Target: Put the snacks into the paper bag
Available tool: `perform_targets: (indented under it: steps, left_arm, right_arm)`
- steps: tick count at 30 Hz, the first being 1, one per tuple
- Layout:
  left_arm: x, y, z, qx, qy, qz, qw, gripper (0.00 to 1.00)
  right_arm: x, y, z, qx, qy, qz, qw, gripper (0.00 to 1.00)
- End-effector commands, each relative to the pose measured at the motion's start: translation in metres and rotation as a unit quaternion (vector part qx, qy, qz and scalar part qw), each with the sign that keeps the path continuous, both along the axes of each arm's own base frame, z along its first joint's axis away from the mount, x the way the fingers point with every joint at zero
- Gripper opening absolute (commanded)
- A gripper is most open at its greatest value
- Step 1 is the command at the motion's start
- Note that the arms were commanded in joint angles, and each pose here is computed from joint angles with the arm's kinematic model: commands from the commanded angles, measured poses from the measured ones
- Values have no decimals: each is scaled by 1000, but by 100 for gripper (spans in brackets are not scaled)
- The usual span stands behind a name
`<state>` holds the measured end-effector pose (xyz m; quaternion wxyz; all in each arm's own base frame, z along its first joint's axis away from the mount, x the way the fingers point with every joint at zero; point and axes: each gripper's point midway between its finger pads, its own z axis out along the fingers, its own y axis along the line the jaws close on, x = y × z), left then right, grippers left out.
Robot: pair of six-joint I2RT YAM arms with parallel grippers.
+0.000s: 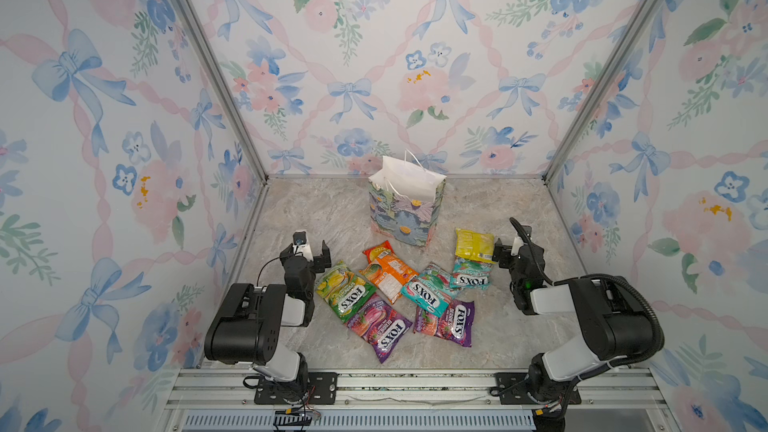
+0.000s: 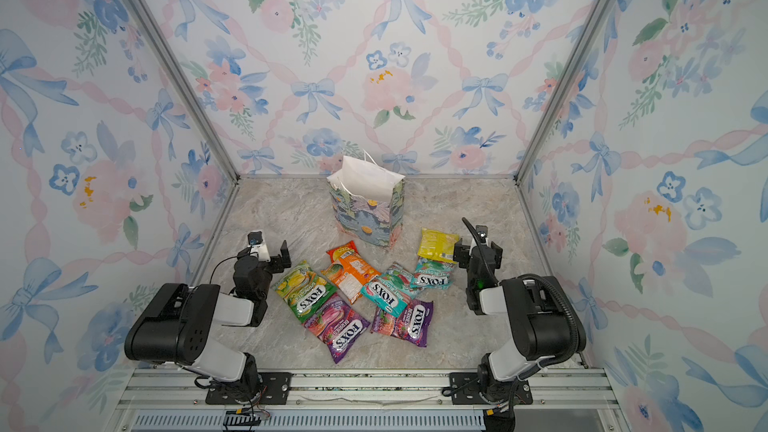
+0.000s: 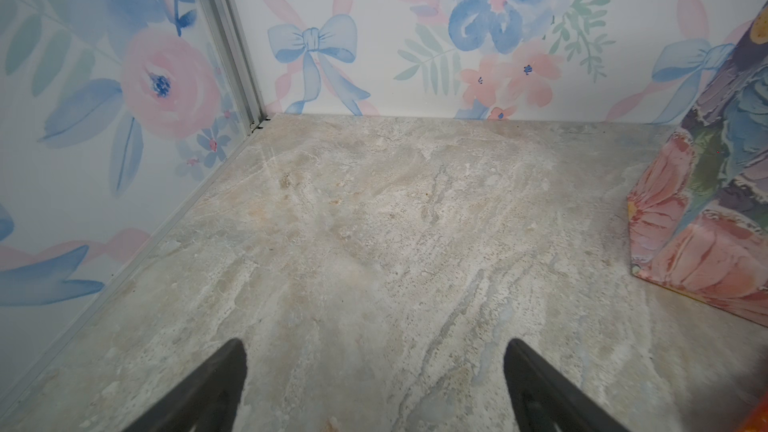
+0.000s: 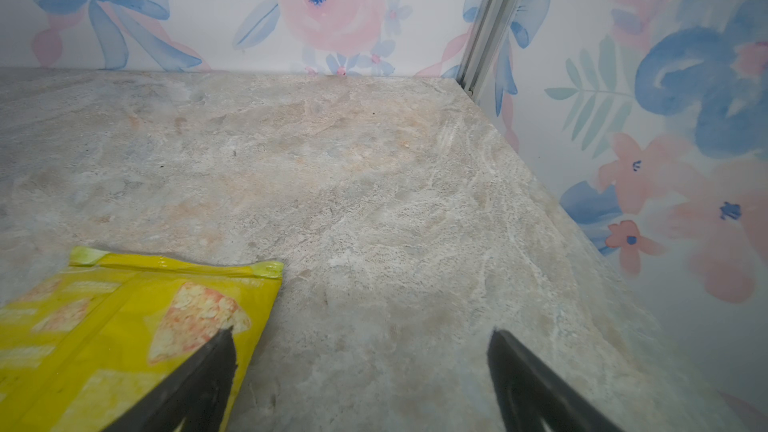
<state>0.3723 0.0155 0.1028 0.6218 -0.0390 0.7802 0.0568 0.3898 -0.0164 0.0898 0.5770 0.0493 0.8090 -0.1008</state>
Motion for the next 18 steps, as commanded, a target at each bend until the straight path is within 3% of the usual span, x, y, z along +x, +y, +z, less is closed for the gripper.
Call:
perform_targets:
  steps: [1,9,12,15,18]
  left_arm:
    - [3,-1,1,6,-1,-1,1000,98]
    - [3,0,5,7,-7,2,1000,98]
    - [1,8,15,6,-2,30,1000,98]
    - [-3,16,41,-10,-7,60,998,98]
    - [-11,18,69,-65,-16,77,995,98]
  right_arm:
    - [4,0,10,11,-15,-1,1000,96]
    - [3,-1,12,11,-19,-5,1000,97]
    - [0,-3,20,11,-19,-10,1000,96]
    - [-5,-6,50,-20,-9,-50,998,96]
    - [-5,-6,94,46,-4,-75,996,96]
